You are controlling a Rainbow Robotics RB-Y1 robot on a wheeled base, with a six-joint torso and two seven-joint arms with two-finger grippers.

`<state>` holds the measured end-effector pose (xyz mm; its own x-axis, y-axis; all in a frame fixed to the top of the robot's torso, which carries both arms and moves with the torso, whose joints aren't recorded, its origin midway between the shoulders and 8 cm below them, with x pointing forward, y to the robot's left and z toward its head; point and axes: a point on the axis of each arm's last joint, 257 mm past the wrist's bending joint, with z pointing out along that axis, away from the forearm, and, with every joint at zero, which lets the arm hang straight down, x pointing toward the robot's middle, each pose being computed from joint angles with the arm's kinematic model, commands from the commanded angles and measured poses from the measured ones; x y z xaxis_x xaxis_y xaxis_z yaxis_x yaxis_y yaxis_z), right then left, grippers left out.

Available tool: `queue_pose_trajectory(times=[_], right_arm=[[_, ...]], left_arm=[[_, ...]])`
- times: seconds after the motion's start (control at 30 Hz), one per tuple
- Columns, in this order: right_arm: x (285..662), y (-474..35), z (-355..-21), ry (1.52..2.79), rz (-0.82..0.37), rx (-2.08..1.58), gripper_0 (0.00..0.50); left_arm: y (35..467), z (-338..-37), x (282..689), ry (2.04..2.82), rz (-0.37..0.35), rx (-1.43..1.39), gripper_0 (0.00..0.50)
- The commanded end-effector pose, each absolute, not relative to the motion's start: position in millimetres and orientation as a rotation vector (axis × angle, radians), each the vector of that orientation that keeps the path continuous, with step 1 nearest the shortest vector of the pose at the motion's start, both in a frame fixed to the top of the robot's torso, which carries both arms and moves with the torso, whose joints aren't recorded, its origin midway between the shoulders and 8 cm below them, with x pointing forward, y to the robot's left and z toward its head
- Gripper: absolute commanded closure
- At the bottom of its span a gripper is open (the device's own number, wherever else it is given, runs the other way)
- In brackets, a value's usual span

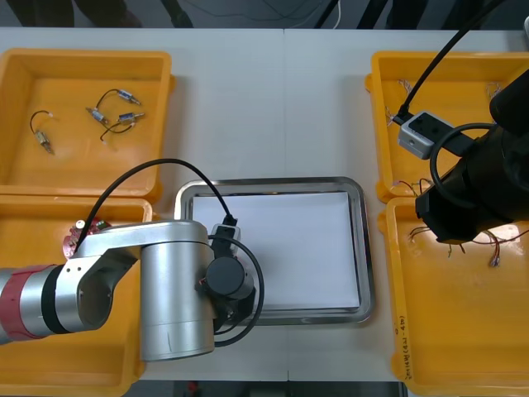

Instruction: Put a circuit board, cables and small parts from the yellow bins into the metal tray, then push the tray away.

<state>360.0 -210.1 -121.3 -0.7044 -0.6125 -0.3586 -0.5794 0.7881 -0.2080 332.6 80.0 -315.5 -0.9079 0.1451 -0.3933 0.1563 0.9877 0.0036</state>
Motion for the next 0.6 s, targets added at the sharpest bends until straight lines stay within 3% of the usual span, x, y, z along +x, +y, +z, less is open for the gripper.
queue_pose_trajectory(times=[0.03, 0.23, 0.37, 0.43, 0.6], right_arm=[[361.0, -201.3, -110.6, 2.512, -0.133, -0.94, 0.5], [360.1, -201.6, -111.6, 2.514, -0.134, -0.943, 0.5], [359.7, -201.5, -111.0, 2.512, -0.137, -0.946, 0.5], [359.6, -202.0, -110.8, 2.511, -0.139, -0.945, 0.5], [359.3, -200.8, -110.2, 2.507, -0.137, -0.949, 0.5]], left_arm=[[62.1, -324.5, 317.5, 2.756, -0.107, 0.129, 0.498], [63.6, -334.4, 326.5, 2.742, -0.09, 0.117, 0.49], [62.6, -335.0, 327.9, 2.74, -0.093, 0.112, 0.453], [61.4, -334.6, 327.7, 2.739, -0.099, 0.11, 0.391], [58.7, -331.3, 329.8, 2.726, -0.118, 0.107, 0.046]])
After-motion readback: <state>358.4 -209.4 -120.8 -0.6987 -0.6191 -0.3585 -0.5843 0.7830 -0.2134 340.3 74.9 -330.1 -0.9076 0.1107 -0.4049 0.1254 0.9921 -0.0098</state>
